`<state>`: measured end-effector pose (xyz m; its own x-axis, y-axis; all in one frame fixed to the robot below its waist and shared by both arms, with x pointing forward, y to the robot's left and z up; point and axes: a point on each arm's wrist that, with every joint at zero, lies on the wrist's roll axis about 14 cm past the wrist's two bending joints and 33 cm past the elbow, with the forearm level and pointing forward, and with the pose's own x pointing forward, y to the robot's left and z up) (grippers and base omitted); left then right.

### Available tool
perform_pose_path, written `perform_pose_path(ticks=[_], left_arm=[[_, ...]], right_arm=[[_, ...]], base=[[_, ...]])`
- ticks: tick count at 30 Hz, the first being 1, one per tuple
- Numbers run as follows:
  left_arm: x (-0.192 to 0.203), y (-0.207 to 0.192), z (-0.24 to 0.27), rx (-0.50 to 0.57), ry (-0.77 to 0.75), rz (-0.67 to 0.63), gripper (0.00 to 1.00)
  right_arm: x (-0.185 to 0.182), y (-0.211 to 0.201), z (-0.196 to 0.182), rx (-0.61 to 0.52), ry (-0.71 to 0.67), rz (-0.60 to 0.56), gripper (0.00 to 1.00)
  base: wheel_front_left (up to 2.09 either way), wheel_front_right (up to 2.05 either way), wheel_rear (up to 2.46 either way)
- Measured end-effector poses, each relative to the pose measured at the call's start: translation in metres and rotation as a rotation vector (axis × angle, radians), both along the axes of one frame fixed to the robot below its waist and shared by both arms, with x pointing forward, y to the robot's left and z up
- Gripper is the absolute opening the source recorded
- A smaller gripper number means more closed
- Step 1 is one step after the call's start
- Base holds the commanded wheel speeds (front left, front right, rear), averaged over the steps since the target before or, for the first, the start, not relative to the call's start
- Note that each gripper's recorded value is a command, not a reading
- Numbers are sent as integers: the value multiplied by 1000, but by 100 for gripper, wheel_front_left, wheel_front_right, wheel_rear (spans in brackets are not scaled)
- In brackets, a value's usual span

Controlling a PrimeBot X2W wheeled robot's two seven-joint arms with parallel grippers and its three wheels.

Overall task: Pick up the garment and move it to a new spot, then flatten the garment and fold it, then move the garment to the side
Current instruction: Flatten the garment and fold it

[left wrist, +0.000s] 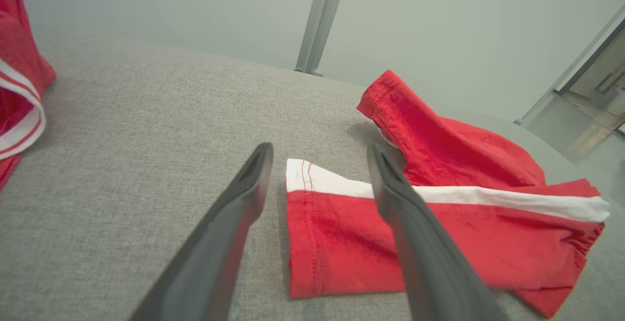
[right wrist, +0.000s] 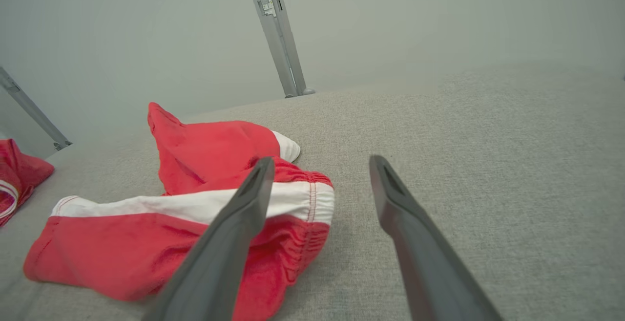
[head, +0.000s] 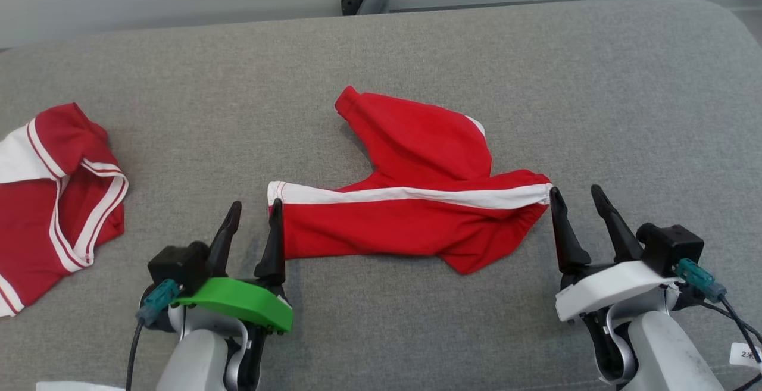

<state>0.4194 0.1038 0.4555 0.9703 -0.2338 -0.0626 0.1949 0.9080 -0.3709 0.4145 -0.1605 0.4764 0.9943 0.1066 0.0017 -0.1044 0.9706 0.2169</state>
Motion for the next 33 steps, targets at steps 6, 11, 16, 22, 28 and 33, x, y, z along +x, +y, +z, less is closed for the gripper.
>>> perform_pose_path(ticks=[6, 11, 16, 22, 28, 33], left_arm=[[15, -16, -19, -30, 59, -45, 100], [22, -15, -31, -55, 101, -44, 100], [29, -17, -38, -114, 137, -39, 100], [38, -10, -47, -143, 171, -32, 100], [38, -16, -62, -176, 230, -46, 100], [42, -19, -60, -186, 228, -66, 100]], right_arm=[[11, -3, -21, 95, 67, -4, 100], [13, -4, -35, 135, 110, -3, 100], [15, -4, -39, 134, 124, 7, 100], [19, -7, -42, 136, 129, 3, 100], [19, -10, -46, 136, 138, -5, 100], [20, -10, -45, 136, 134, -6, 100]], base=[[0, 0, 0], [0, 0, 0], [0, 0, 0], [0, 0, 0], [0, 0, 0], [0, 0, 0]])
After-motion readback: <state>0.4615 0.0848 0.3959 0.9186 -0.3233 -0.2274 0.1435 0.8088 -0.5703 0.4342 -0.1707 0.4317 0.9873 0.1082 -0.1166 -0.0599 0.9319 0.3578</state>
